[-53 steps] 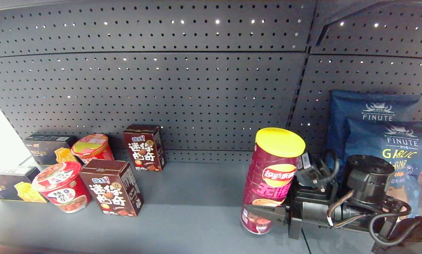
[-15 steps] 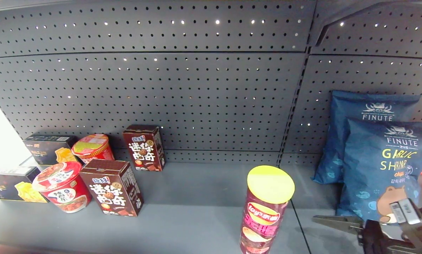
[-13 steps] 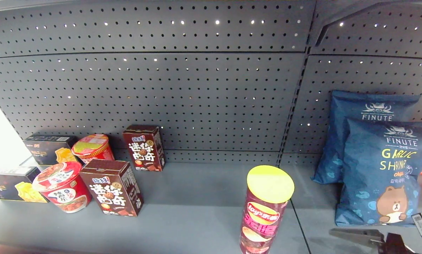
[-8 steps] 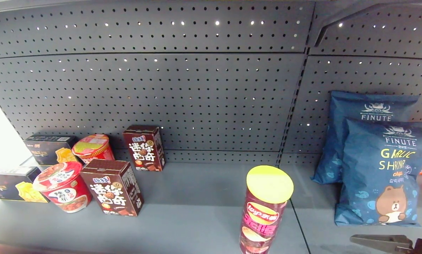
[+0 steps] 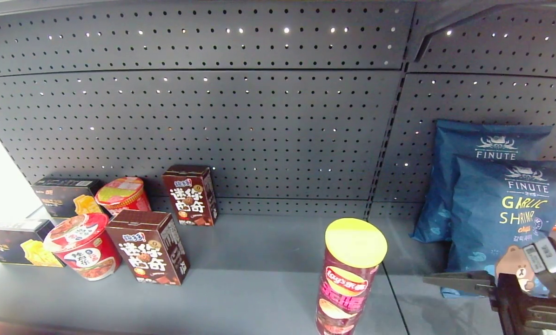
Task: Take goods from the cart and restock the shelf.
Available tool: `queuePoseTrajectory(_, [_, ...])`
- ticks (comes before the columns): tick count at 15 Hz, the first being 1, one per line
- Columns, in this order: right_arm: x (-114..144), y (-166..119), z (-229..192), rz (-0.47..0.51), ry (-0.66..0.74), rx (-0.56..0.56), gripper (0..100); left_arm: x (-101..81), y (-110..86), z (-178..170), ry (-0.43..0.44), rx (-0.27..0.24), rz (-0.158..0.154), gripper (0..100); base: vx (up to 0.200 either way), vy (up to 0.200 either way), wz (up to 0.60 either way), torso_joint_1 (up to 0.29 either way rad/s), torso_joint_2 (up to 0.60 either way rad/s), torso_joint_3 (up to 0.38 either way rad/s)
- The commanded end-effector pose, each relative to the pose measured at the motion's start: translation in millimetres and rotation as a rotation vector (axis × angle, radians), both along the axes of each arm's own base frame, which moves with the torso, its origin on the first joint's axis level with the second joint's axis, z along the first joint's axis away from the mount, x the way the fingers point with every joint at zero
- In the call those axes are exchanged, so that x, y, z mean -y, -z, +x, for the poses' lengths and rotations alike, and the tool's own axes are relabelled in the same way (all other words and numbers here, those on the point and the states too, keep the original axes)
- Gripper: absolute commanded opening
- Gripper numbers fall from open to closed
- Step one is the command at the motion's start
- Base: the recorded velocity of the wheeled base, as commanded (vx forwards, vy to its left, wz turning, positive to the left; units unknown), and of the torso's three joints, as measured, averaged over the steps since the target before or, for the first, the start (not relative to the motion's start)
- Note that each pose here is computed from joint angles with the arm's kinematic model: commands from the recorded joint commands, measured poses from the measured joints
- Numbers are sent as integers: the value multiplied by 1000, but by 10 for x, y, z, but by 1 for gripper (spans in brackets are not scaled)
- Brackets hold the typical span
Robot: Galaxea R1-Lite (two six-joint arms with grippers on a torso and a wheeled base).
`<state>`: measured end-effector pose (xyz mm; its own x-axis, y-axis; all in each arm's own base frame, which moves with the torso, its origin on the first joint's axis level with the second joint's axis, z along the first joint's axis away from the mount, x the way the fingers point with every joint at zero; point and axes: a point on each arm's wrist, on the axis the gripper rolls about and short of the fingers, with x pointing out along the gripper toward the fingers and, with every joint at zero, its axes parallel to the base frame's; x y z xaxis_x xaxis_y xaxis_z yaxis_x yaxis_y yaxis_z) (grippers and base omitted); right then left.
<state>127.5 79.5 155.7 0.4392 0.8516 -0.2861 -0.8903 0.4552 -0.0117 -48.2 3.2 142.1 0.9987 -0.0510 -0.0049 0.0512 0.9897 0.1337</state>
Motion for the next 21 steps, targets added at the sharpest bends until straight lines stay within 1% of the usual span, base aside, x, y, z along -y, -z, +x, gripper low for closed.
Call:
queuePoseTrajectory(1, [-130, 145, 218, -36, -13, -57, 100, 0, 2, 2, 0, -1, -1, 0, 0, 0, 0, 0, 0, 0])
queuePoseTrajectory(2, [-206, 164, 354, -28, -23, -45, 100, 0, 6, 4, 0, -3, 0, 0, 0, 0, 0, 0, 0, 0])
queuePoseTrajectory(4, [-306, 198, 467, -24, -43, -39, 100, 1, 12, 11, -2, -9, 0, 0, 0, 0, 0, 0, 0, 0])
queuePoseTrajectory(10, [-482, 308, 517, -45, -114, -86, 100, 2, 71, 40, -5, -35, 0, 0, 0, 0, 0, 0, 0, 0])
queuePoseTrajectory(17, [-566, 386, 631, -63, -118, -113, 100, 2, 92, 46, -7, -41, -4, 0, 0, 0, 0, 0, 0, 0])
queuePoseTrajectory(21, [-603, 404, 743, -67, -97, -116, 100, 2, 88, 44, -8, -40, -6, 0, 0, 0, 0, 0, 0, 0])
